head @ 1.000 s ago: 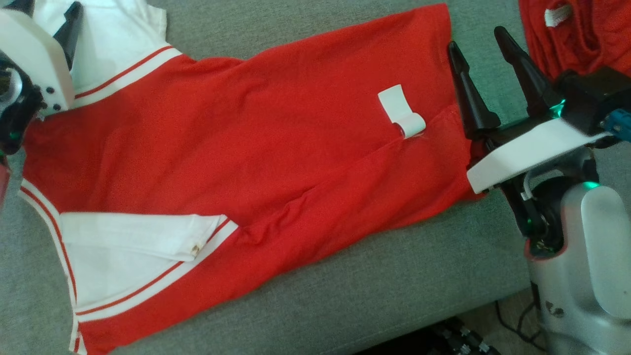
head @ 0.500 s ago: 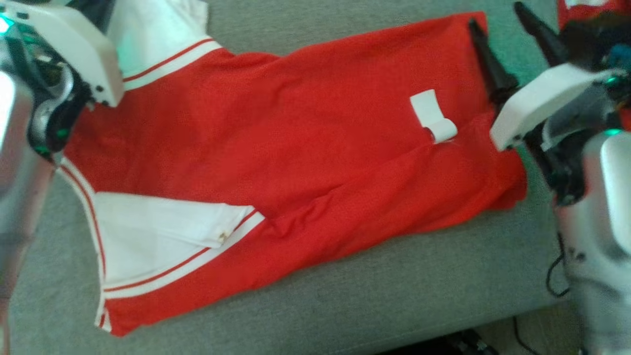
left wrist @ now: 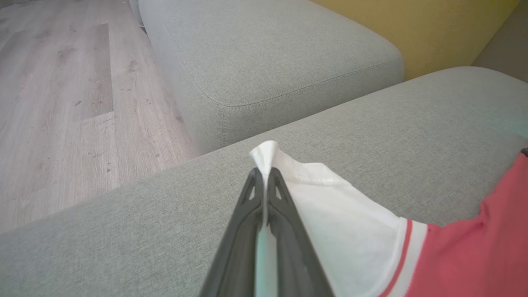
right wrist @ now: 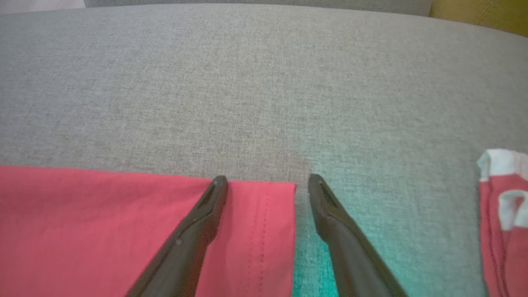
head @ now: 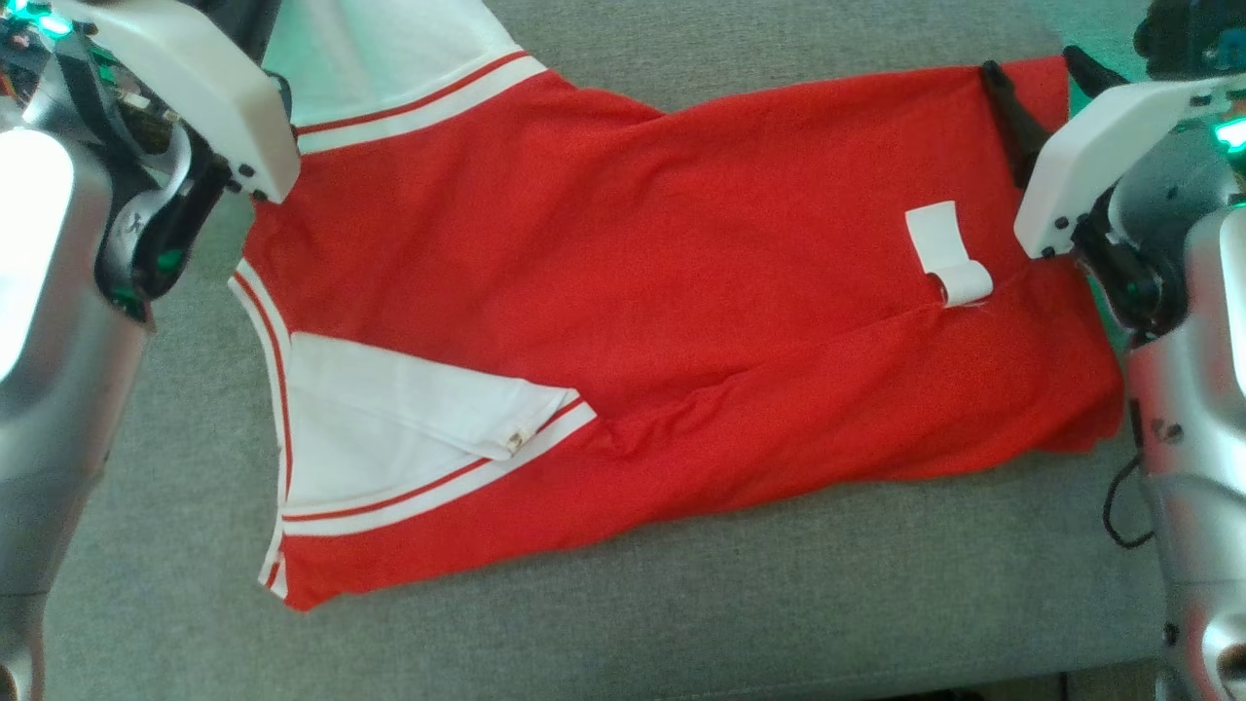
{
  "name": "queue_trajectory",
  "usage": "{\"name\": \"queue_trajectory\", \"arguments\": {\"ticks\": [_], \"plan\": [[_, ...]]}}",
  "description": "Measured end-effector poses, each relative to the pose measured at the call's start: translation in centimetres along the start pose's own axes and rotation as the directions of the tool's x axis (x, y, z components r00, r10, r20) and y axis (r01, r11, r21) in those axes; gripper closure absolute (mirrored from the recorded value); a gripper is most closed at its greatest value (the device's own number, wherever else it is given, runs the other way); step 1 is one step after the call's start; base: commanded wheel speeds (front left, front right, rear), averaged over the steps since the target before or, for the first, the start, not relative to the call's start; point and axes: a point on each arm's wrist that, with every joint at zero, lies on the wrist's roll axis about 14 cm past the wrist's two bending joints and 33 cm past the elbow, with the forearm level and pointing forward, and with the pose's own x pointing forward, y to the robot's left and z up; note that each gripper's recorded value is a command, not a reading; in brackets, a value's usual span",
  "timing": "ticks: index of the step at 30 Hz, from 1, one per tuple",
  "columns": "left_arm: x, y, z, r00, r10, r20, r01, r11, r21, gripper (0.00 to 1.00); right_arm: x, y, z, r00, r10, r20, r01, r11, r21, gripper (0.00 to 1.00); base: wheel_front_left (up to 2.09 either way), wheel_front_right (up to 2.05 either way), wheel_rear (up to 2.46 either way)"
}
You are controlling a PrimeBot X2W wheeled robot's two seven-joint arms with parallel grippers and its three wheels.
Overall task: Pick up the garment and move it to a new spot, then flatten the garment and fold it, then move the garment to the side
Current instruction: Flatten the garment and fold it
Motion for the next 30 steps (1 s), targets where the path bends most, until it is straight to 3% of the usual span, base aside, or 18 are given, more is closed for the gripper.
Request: {"name": "queue_trajectory", "arguments": {"ticks": [2,5,6,12,20,30], "plan": [[-0.2,0.0,-0.1,1.0,0.001,0.003,-0.001,1.0,-0.003,1.0,0.3,0.1,0.2,1.0,0.003,-0.005,-0.003,1.0,0.001,0.52,0.0,0.0,0.0],[-0.4,-0.1,-0.6,1.0,0.001,-0.004,-0.001,1.0,-0.021,1.0,0.6,0.4,0.3,1.0,0.017,-0.01,-0.017,1.0,0.021,0.74,0.0,0.0,0.0],[-0.4,-0.1,-0.6,1.0,0.002,-0.004,-0.002,1.0,-0.026,1.0,0.6,0.4,0.2,1.0,0.018,-0.014,-0.018,1.0,0.023,0.97,0.0,0.0,0.0],[-1.3,-0.3,0.0,1.0,0.007,0.03,-0.006,0.999,-0.034,1.0,0.3,0.4,0.6,1.0,0.017,0.015,-0.017,1.0,0.022,1.0,0.0,0.0,0.0],[-4.9,-2.4,1.6,0.99,-0.009,0.138,0.017,0.998,-0.06,1.0,-2.7,0.6,3.8,0.981,0.021,0.192,-0.021,1.0,-0.001,1.0,0.0,0.0,0.0],[-12.3,-6.9,-0.2,0.98,-0.008,0.199,0.042,0.985,-0.167,1.0,-7.6,0.8,0.7,0.973,0.02,0.229,-0.029,0.999,0.036,1.0,0.0,0.0,0.0]]}}
